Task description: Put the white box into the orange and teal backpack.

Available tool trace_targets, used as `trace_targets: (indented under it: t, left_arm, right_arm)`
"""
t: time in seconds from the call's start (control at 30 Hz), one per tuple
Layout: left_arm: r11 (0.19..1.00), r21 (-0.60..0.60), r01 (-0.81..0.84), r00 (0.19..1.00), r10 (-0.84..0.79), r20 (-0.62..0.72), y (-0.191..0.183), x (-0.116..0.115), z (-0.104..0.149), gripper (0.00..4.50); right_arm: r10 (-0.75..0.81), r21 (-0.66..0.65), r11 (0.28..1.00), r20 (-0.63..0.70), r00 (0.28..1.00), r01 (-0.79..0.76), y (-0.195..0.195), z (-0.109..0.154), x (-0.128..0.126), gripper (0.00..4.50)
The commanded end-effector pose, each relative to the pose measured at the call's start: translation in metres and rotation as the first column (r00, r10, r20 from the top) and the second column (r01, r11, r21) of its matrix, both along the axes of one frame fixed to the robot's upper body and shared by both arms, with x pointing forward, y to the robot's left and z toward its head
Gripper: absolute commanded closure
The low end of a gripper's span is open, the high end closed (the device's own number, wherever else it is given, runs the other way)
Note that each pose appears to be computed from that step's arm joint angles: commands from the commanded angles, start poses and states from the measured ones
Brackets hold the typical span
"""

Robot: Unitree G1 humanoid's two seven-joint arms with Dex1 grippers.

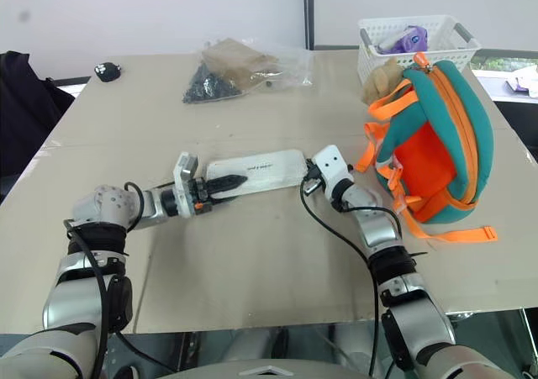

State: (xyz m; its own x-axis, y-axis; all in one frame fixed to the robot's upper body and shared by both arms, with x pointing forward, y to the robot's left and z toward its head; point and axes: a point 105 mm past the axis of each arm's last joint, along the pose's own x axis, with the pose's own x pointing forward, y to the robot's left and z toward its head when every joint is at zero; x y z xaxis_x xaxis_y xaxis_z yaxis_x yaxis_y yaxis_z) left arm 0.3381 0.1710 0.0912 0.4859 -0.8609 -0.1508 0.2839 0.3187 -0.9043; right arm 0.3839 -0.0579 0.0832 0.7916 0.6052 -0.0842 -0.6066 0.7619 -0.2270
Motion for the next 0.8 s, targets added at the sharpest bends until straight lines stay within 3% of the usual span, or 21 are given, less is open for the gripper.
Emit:
trace_targets:
  t: [0.03, 0.13, 0.23, 0.4, 0.5, 0.53, 0.6, 0.67, 0.8]
  left_arm:
    - [0.997, 0.08, -0.023, 0.997, 0.029, -0.073, 0.004, -0.003, -0.022, 3.31]
    - [0.997, 0.07, -0.02, 0.998, 0.025, -0.064, 0.002, -0.005, -0.024, 3.32]
    - [0.999, 0.011, -0.03, 0.999, 0.03, 0.025, -0.002, -0.003, -0.01, 3.32]
    - [0.996, -0.089, -0.028, 0.96, 0.052, 0.277, 0.004, -0.012, 0.038, 3.32]
    - [0.995, -0.081, -0.066, 0.938, 0.09, 0.336, 0.011, -0.013, 0.049, 3.32]
    - [0.994, -0.076, -0.08, 0.928, 0.102, 0.358, 0.014, -0.013, 0.053, 3.32]
    - [0.993, -0.079, -0.084, 0.886, 0.11, 0.451, 0.02, -0.019, 0.076, 3.32]
    - [0.995, -0.063, -0.08, 0.854, 0.101, 0.51, 0.022, -0.023, 0.091, 3.32]
    - [0.991, -0.029, -0.129, 0.845, 0.125, 0.52, 0.024, -0.017, 0.091, 3.32]
  right_arm:
    - [0.01, 0.021, 1.0, 0.071, 0.997, -0.011, 0.003, 0.018, -0.001, 4.5]
    - [0.002, 0.032, 0.999, 0.092, 0.996, -0.005, 0.0, 0.02, -0.004, 4.5]
    - [-0.034, 0.091, 0.996, 0.149, 0.988, 0.021, -0.01, 0.032, -0.008, 4.5]
    - [0.066, 0.224, 0.969, 0.186, 0.98, -0.107, -0.031, 0.051, -0.074, 2.99]
    - [-0.047, 0.263, 0.965, 0.226, 0.973, -0.014, -0.051, 0.062, -0.096, 1.68]
    - [-0.15, 0.303, 0.95, 0.242, 0.959, 0.073, -0.066, 0.067, -0.101, 1.02]
    - [-0.41, 0.359, 0.879, 0.235, 0.881, 0.313, -0.109, 0.073, -0.117, 0.2]
    - [-0.591, 0.433, 0.773, 0.223, 0.776, 0.464, -0.135, 0.087, -0.116, 0.03]
    - [-0.652, 0.496, 0.701, 0.154, 0.742, 0.513, -0.136, 0.093, -0.085, 0.03]
